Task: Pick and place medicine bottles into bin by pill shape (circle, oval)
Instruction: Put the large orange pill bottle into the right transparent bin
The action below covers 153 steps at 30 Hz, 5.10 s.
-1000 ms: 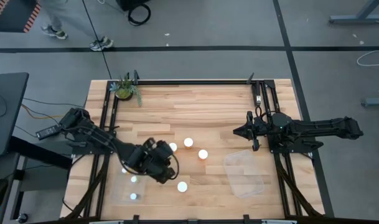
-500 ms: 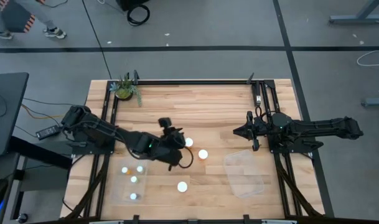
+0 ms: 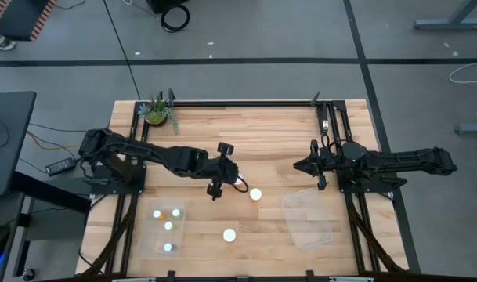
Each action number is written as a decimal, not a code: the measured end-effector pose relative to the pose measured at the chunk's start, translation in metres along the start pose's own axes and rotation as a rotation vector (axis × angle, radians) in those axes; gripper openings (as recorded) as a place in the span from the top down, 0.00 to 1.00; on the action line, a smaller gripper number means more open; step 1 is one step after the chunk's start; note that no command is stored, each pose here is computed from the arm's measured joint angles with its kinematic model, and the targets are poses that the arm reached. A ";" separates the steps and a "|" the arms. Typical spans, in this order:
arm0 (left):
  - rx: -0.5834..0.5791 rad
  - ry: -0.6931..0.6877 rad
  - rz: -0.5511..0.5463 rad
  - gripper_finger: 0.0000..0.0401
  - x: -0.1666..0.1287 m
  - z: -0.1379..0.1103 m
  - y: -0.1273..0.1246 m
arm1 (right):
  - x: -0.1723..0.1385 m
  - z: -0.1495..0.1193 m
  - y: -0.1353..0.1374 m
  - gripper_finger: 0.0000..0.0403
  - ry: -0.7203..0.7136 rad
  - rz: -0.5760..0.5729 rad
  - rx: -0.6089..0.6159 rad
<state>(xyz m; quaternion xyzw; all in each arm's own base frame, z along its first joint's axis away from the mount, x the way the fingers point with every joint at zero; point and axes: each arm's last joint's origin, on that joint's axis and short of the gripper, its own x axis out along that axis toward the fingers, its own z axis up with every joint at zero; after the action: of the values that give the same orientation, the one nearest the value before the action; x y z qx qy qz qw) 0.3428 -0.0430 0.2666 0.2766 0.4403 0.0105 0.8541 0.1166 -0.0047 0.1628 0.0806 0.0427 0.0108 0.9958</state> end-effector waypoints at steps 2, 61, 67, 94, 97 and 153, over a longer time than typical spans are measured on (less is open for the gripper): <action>0.023 0.024 -0.020 0.90 0.004 -0.012 -0.006 | 0.000 0.000 0.000 0.88 -0.001 0.000 -0.001; -0.456 -0.625 0.229 0.97 -0.081 -0.181 -0.031 | 0.032 0.028 -0.002 0.88 -0.175 -0.083 -0.103; -0.454 -0.673 0.235 0.95 -0.090 -0.183 -0.031 | 0.069 0.054 -0.002 0.88 -0.027 -0.112 -0.150; -0.481 -0.766 0.156 0.97 -0.085 -0.233 -0.063 | 0.201 0.087 0.035 0.88 0.526 -0.089 -0.059; -0.475 -0.799 0.122 0.95 -0.087 -0.236 -0.068 | 0.208 0.085 0.044 0.88 0.569 -0.068 -0.072; -0.515 -0.950 -0.068 0.92 -0.081 -0.235 -0.085 | 0.265 0.042 0.104 0.36 1.086 -0.289 -0.168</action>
<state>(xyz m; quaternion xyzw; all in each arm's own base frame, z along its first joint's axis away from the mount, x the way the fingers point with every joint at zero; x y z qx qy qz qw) 0.0958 -0.0275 0.1780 0.0180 -0.0023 -0.0357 0.9992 0.3827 0.0990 0.1986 -0.0228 0.5581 -0.0823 0.8254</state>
